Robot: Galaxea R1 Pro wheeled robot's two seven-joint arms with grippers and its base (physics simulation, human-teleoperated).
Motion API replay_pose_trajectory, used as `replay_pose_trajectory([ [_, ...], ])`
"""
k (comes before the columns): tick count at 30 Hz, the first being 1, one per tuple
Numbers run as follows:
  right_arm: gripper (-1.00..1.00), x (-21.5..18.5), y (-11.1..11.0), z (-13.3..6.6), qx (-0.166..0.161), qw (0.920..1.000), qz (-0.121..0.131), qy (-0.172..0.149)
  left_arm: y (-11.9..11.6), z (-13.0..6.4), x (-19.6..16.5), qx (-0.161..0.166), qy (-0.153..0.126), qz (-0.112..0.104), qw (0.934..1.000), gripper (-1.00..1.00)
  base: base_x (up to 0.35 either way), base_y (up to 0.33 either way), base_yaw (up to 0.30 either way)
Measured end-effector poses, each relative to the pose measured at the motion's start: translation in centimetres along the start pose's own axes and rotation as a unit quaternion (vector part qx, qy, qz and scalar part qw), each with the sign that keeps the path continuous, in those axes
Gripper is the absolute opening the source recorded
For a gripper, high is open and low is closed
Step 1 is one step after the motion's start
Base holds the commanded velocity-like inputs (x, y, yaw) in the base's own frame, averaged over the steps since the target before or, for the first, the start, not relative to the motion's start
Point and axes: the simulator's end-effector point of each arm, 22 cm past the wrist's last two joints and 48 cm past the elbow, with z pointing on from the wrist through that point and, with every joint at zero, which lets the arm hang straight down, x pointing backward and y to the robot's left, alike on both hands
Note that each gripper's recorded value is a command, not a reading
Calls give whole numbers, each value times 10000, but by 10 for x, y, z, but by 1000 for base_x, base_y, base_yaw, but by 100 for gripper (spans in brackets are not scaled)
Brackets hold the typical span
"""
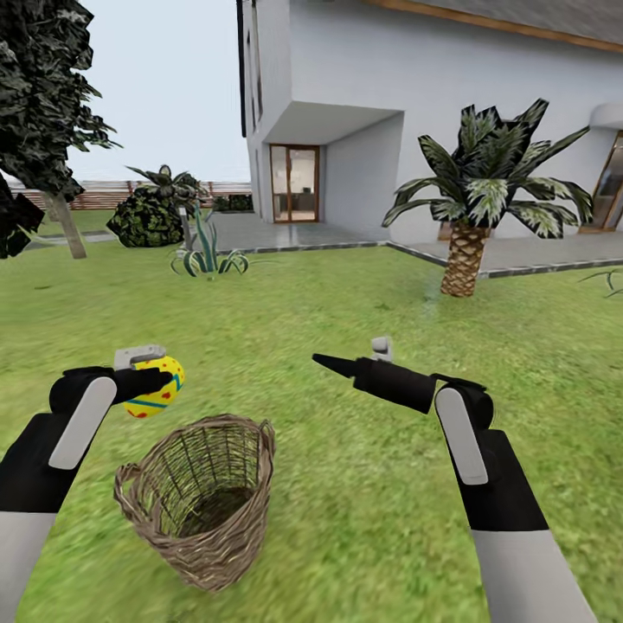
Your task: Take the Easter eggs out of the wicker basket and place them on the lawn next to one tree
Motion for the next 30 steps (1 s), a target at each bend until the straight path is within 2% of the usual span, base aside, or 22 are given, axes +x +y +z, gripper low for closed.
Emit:
replay_pose_trajectory([
  [6, 100, 1, 4, 2, -16, 10000, -21, 25, 3, 0, 4, -37, -23, -41, 10000, -100, 0, 0, 229],
  [13, 100, 10, 6, 10, 80, 9998, -65, 160, 17, -1, 8, -115, -13, -222, 9997, -100, 0, 0, 238],
  [17, 100, 19, 11, 15, 43, 9995, -101, 281, 35, -3, 8, -333, -36, -372, 9987, -100, 0, 0, 238],
  [20, 100, 23, 11, 16, 56, 9994, -98, 319, 44, -5, 2, -484, -180, -503, 9974, -100, 0, 0, 238],
  [24, 100, 32, 14, 19, 39, 9991, -110, 400, 65, -4, 16, -886, -250, -670, 9935, -100, 0, 0, 238],
  [30, 100, 65, 29, 41, -50, 9973, -420, 596, 74, -2, 27, -1035, -277, -787, 9911, -100, 0, 0, 112],
])
